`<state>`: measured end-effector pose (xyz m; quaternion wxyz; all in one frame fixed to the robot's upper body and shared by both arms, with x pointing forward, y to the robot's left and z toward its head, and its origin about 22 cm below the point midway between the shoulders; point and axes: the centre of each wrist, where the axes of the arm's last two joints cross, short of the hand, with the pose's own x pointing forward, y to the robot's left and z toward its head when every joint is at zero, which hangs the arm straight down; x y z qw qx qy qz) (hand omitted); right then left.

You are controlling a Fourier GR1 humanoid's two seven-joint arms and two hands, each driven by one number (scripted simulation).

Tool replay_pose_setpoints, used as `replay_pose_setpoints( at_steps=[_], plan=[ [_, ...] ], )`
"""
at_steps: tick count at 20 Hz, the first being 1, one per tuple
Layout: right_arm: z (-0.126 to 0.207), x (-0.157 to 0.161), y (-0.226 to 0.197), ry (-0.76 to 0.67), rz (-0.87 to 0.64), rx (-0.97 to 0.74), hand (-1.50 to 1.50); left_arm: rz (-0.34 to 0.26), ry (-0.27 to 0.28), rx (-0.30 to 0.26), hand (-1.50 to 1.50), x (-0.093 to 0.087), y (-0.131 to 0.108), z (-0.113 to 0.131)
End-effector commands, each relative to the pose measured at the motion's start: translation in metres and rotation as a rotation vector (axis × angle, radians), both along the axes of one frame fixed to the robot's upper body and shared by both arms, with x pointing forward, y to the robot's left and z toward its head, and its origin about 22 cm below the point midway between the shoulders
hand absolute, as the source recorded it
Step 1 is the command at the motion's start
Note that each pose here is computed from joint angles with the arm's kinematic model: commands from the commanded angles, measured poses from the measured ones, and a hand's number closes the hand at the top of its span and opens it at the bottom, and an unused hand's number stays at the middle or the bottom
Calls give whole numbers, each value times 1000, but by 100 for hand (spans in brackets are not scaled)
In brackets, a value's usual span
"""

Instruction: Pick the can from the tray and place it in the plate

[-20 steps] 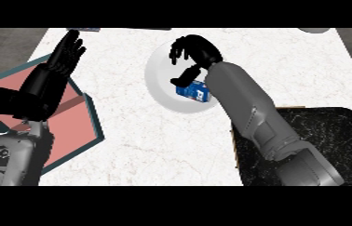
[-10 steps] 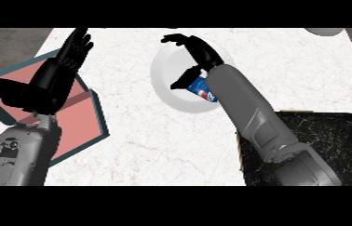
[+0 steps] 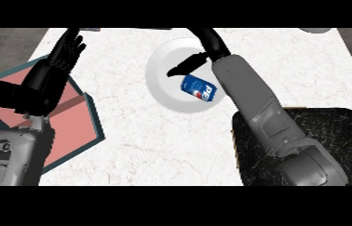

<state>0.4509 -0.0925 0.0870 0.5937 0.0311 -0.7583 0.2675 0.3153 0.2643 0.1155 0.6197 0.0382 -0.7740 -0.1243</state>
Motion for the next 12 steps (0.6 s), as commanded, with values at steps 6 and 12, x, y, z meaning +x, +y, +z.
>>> replay_pose_setpoints(
  at_steps=[6, 12],
  plan=[
    [15, 16, -96, 38, -97, 153, -150, -3, 5, -18, 0, -11, -10, -10],
    [2, 7, -161, -15, -79, 136, -150, -12, -8, -2, 0, -4, -1, -5]
  ],
)
